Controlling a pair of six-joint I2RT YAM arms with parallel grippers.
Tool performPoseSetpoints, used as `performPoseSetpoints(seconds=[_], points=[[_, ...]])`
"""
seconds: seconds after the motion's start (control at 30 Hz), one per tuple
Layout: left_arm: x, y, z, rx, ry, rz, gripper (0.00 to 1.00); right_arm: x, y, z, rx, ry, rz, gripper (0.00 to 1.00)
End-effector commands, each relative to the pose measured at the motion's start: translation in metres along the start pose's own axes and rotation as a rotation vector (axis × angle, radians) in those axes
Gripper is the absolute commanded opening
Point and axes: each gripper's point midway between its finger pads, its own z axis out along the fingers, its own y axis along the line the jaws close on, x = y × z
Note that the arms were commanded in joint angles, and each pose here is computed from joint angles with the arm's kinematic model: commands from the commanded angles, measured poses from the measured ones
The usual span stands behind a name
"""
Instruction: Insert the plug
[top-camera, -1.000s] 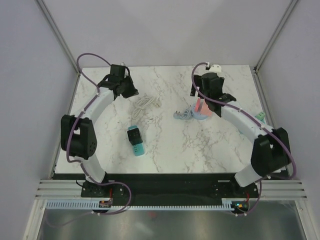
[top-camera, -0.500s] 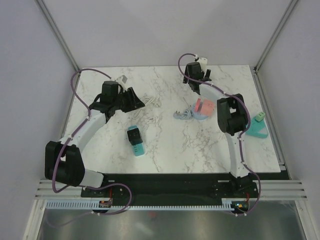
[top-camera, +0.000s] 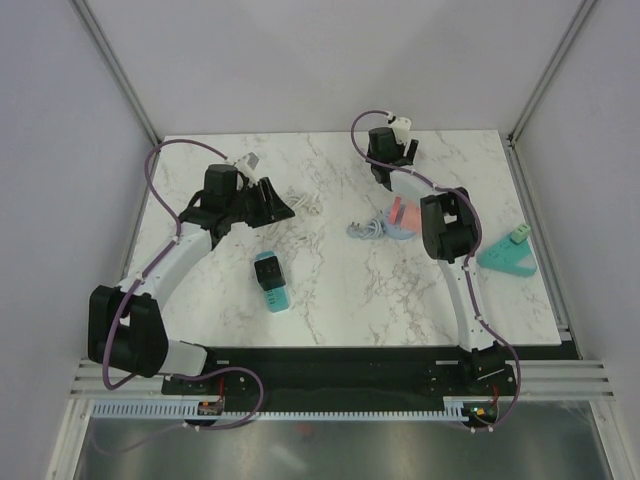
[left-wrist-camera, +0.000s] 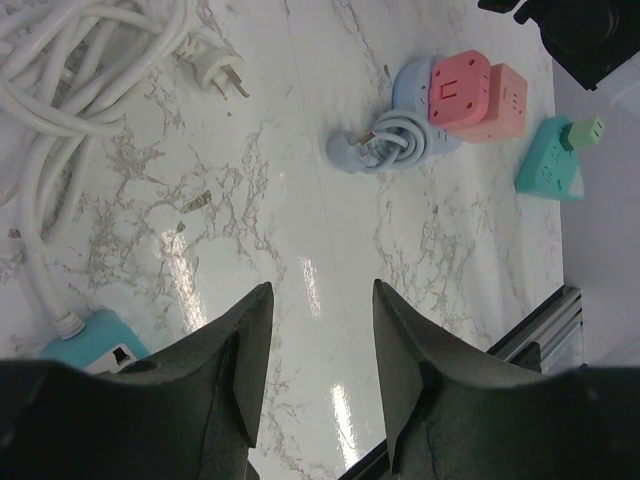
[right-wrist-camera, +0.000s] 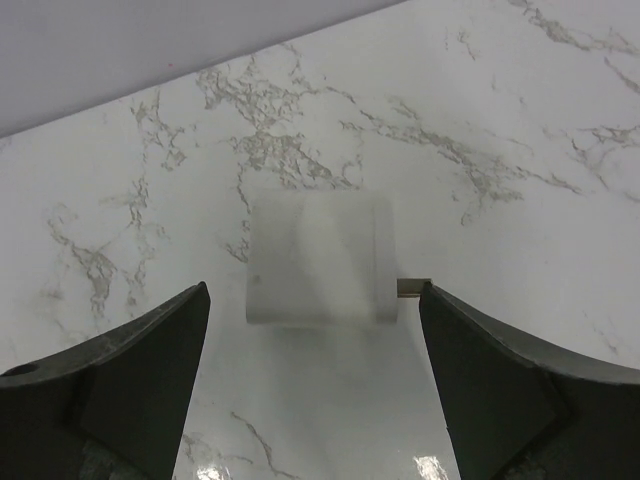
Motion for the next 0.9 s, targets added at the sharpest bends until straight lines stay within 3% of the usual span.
performPoseSetpoints(seconds=[0.0, 0.4, 0.63, 0.87], points=[[-0.020, -0.020, -0.008, 0.064, -0.065, 0.086, 0.52, -0.038, 0.003, 0.007, 0.022, -0.119, 0.025, 0.94], [-0.026, -0.025, -0.010, 0.074, -0.083, 0.091, 0.52, -0.034, -0.002, 0.028, -0.026, -0.084, 0.015, 0.92], [-0.030, -0.035, -0.018, 0.103, -0.095, 0.088, 0.52, -0.017, 0.008, 0.022, -0.158, 0.014, -0.037, 0.64], [-0.029, -0.039, -0.034, 0.100, -0.124, 0.112, 0.56, 0.000, 0.038, -0.001, -0.369, 0.104, -0.107, 0.50]])
